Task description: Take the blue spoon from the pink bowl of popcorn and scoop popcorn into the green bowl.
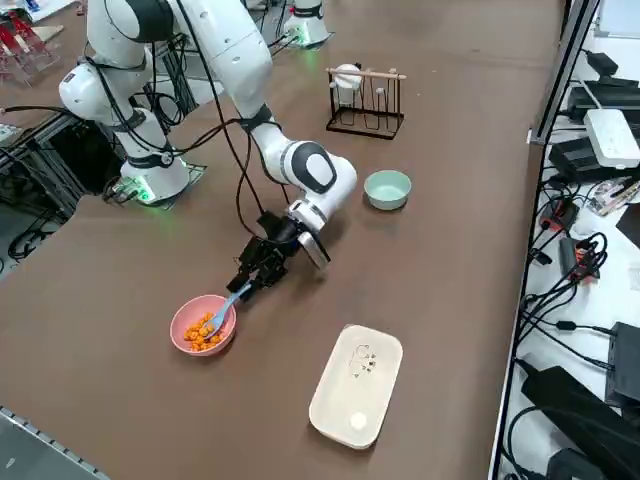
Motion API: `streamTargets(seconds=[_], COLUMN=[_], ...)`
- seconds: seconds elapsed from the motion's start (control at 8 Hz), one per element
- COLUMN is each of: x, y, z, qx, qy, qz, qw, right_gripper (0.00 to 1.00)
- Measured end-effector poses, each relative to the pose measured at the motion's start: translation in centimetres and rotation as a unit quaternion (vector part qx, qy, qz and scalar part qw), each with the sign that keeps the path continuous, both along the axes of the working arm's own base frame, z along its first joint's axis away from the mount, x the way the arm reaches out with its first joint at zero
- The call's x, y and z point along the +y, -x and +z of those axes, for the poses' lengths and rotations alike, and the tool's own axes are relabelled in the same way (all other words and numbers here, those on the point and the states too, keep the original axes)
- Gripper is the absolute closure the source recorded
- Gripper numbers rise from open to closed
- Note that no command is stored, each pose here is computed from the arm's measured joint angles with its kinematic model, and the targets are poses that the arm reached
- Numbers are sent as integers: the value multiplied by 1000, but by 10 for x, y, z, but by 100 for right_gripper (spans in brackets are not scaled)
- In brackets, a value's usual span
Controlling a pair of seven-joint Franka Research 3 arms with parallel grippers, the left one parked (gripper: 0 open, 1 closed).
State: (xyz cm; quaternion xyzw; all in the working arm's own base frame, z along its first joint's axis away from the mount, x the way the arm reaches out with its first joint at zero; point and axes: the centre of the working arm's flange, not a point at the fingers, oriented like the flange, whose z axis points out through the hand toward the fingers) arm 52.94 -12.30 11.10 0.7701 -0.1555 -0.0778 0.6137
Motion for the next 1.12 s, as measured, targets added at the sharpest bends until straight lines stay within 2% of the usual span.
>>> streamTargets(seconds=[0.62, 0.88, 1.12], x=[3, 4, 2], y=[-4, -3, -1], z=[1, -1, 0], qx=[-1, 4, 13], qy=[6, 11, 30], qz=[10, 9, 5], qw=[1000, 1000, 999], right_gripper=[65, 80, 89])
